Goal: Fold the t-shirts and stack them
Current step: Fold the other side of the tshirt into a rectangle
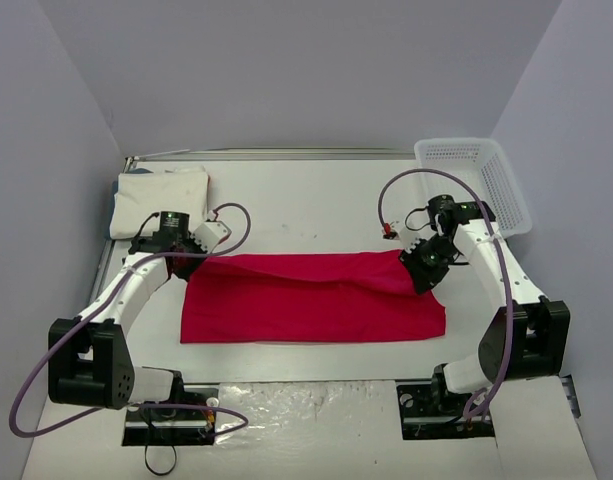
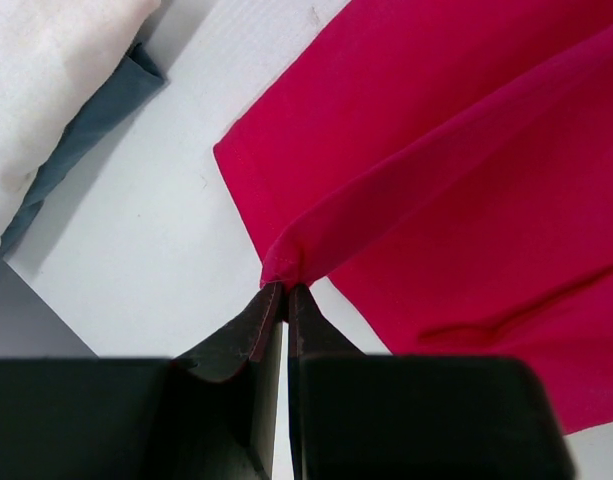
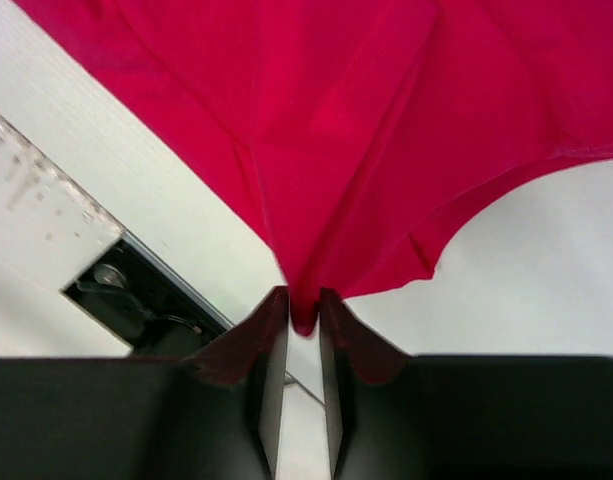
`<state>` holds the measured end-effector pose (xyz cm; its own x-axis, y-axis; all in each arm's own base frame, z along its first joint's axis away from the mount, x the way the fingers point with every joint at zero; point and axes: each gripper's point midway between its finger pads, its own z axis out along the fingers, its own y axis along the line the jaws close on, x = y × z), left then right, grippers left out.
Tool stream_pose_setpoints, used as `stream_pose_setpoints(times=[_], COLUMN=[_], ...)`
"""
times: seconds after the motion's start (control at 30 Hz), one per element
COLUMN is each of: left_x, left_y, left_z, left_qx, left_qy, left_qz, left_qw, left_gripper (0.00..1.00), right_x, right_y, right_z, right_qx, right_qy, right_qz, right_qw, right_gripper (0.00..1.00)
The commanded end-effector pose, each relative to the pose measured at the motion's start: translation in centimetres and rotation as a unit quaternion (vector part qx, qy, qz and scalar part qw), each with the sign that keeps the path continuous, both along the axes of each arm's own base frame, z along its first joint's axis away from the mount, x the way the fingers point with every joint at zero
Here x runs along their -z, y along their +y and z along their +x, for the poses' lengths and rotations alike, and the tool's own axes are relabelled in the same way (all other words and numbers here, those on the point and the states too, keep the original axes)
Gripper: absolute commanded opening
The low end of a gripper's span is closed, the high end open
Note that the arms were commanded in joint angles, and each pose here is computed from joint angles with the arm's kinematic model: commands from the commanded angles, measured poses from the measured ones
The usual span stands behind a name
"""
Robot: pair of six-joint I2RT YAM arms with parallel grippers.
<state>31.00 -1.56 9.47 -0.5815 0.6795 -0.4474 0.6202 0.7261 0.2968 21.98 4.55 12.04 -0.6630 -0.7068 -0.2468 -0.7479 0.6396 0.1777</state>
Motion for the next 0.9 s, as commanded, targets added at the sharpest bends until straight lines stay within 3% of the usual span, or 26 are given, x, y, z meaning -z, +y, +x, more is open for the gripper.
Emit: stream_pose_setpoints(times=[0.0, 0.07, 0.1, 0.23, 0.33, 0.6, 0.87], left_x=[-0.6, -0.1, 0.0, -0.3, -0.8, -1.4, 0.3], left_y=[0.3, 0.4, 0.3, -0.6, -1.2, -1.1, -1.8], left_z=[0.1, -0.4, -0.5, -2.0, -2.8, -3.0, -1.9], left_qx=[0.013, 0.016, 0.019, 0.053, 0.07, 0.042, -0.012], left_qy=[-0.012, -0.004, -0.003, 0.003, 0.007, -0.014, 0.039], left_qz=[0.009, 0.012, 0.011, -0.005, -0.018, -0.027, -0.064], left_qw=[1.0, 1.0, 1.0, 0.999, 0.997, 0.999, 0.997], left_gripper=[0.03, 0.1, 0.13, 0.26, 0.29, 0.29, 0.21], right_x=[0.2, 0.7, 0.9, 0.9, 0.8, 1.9, 3.3], right_y=[0.0, -0.2, -0.2, -0.2, -0.3, -0.1, 0.7], right_z=[-2.5, -3.1, -3.3, -3.3, -2.9, 0.1, 2.3], right_qx=[-0.015, -0.017, -0.019, -0.02, -0.022, 0.011, 0.004], right_qy=[0.041, 0.054, 0.06, 0.061, 0.056, 0.018, 0.052], right_qz=[0.008, 0.005, 0.004, 0.005, 0.003, 0.003, 0.013], right_qw=[0.999, 0.998, 0.998, 0.998, 0.998, 1.0, 0.999], right_gripper=[0.19, 0.36, 0.39, 0.42, 0.43, 0.4, 0.37])
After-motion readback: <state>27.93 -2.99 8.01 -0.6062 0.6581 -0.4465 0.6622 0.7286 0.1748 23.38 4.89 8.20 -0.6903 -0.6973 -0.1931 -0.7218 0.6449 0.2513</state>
